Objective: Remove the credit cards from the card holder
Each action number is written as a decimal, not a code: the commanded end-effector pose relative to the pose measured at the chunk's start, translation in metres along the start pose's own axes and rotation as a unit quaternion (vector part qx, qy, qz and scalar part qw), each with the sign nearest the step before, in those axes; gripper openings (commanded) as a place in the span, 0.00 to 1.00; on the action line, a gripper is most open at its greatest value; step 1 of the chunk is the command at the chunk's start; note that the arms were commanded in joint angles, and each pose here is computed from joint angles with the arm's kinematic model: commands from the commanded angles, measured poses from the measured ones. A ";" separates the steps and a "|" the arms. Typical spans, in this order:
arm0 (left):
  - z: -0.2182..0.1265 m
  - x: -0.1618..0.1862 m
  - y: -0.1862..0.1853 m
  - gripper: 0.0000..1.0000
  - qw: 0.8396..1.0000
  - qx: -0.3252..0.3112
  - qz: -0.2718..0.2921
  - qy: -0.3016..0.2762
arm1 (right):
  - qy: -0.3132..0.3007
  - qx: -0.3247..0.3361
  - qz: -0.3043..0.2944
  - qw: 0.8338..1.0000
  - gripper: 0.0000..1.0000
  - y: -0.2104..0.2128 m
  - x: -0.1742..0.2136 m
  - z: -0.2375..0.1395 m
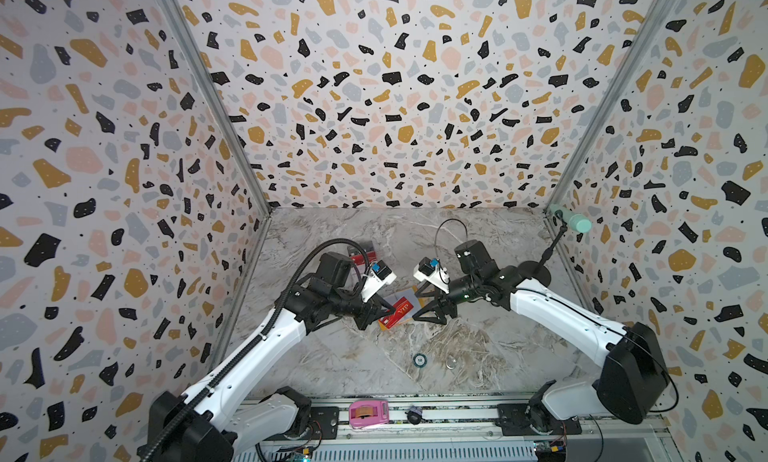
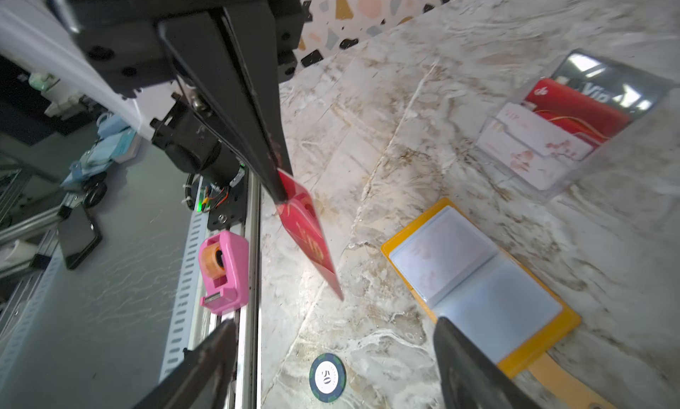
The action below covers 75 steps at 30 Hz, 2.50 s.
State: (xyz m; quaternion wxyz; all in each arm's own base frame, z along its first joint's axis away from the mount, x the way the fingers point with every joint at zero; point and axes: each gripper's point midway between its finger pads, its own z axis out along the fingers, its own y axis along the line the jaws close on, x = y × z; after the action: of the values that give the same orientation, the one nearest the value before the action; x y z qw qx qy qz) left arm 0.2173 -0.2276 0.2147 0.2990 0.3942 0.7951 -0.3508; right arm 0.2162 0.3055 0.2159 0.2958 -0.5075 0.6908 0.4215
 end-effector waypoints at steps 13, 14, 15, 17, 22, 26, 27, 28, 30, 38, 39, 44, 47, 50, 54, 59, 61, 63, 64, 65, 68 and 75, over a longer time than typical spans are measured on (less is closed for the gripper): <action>-0.068 -0.060 0.098 0.00 0.969 -0.207 0.047 -0.127 | -0.151 0.115 0.032 0.981 0.99 -0.035 -0.022 -0.055; -0.071 -0.059 0.102 0.00 0.968 -0.214 0.056 -0.123 | -0.155 0.120 0.036 0.980 0.99 -0.038 -0.021 -0.056; -0.071 -0.058 0.104 0.00 0.968 -0.213 0.067 -0.117 | -0.159 0.123 0.039 0.979 0.99 -0.040 -0.020 -0.058; -0.070 -0.055 0.106 0.00 0.969 -0.207 0.092 -0.097 | -0.168 0.129 0.047 0.976 0.99 -0.044 -0.019 -0.060; -0.063 -0.046 0.125 0.00 0.969 -0.206 0.132 -0.045 | -0.199 0.121 0.063 0.970 0.99 -0.050 -0.020 -0.064; -0.055 -0.039 0.138 0.00 0.967 -0.183 0.175 0.010 | -0.194 0.122 0.074 0.970 0.99 -0.055 -0.016 -0.062; -0.053 -0.039 0.140 0.00 0.967 -0.175 0.183 0.015 | -0.193 0.124 0.076 0.970 0.99 -0.056 -0.014 -0.061; -0.050 -0.039 0.140 0.00 0.968 -0.158 0.195 0.017 | -0.192 0.124 0.077 0.970 0.99 -0.057 -0.013 -0.062; -0.045 -0.042 0.141 0.00 0.969 -0.126 0.213 0.011 | -0.192 0.132 0.080 0.969 0.99 -0.059 -0.011 -0.063; -0.028 -0.036 0.172 0.00 0.961 -0.088 0.256 0.051 | -0.187 0.158 0.091 0.965 0.99 -0.062 0.000 -0.067; -0.026 -0.034 0.177 0.00 0.962 -0.084 0.252 0.057 | -0.185 0.161 0.092 0.965 0.99 -0.062 0.002 -0.068; -0.008 -0.012 0.196 0.00 0.961 -0.034 0.256 0.102 | -0.181 0.167 0.096 0.964 0.99 -0.064 0.006 -0.068; 0.000 -0.010 0.217 0.00 0.961 -0.040 0.246 0.123 | -0.178 0.166 0.098 0.965 0.99 -0.064 0.007 -0.067; 0.006 -0.013 0.236 0.00 0.962 -0.050 0.237 0.129 | -0.173 0.165 0.101 0.966 0.99 -0.065 0.011 -0.065; 0.011 -0.020 0.251 0.00 0.963 -0.057 0.232 0.128 | -0.164 0.167 0.110 0.966 0.99 -0.066 0.020 -0.063; 0.015 -0.021 0.267 0.00 0.963 -0.072 0.223 0.136 | -0.162 0.168 0.111 0.966 0.99 -0.065 0.024 -0.063; 0.017 -0.019 0.272 0.00 0.962 -0.073 0.220 0.144 | -0.161 0.169 0.111 0.966 0.99 -0.065 0.024 -0.063; 0.018 -0.016 0.275 0.00 0.962 -0.068 0.213 0.156 | -0.161 0.170 0.110 0.966 0.99 -0.065 0.024 -0.063; 0.018 -0.014 0.277 0.00 0.962 -0.065 0.211 0.163 | -0.161 0.170 0.111 0.966 0.99 -0.065 0.024 -0.063; 0.019 -0.013 0.277 0.00 0.962 -0.062 0.210 0.166 | -0.161 0.170 0.111 0.966 0.99 -0.066 0.025 -0.063; 0.020 -0.013 0.279 0.00 0.962 -0.063 0.210 0.163 | -0.161 0.170 0.110 0.966 0.99 -0.065 0.025 -0.063; 0.024 -0.015 0.284 0.00 0.965 -0.068 0.200 0.157 | -0.160 0.169 0.110 0.966 0.99 -0.064 0.027 -0.063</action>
State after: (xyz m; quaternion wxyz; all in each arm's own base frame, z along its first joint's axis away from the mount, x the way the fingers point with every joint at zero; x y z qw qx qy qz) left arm 0.4643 -0.1285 0.1153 0.2592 0.5823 0.7532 -0.1625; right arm 0.2726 0.2323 0.1987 0.4267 -0.2940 0.7519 0.4076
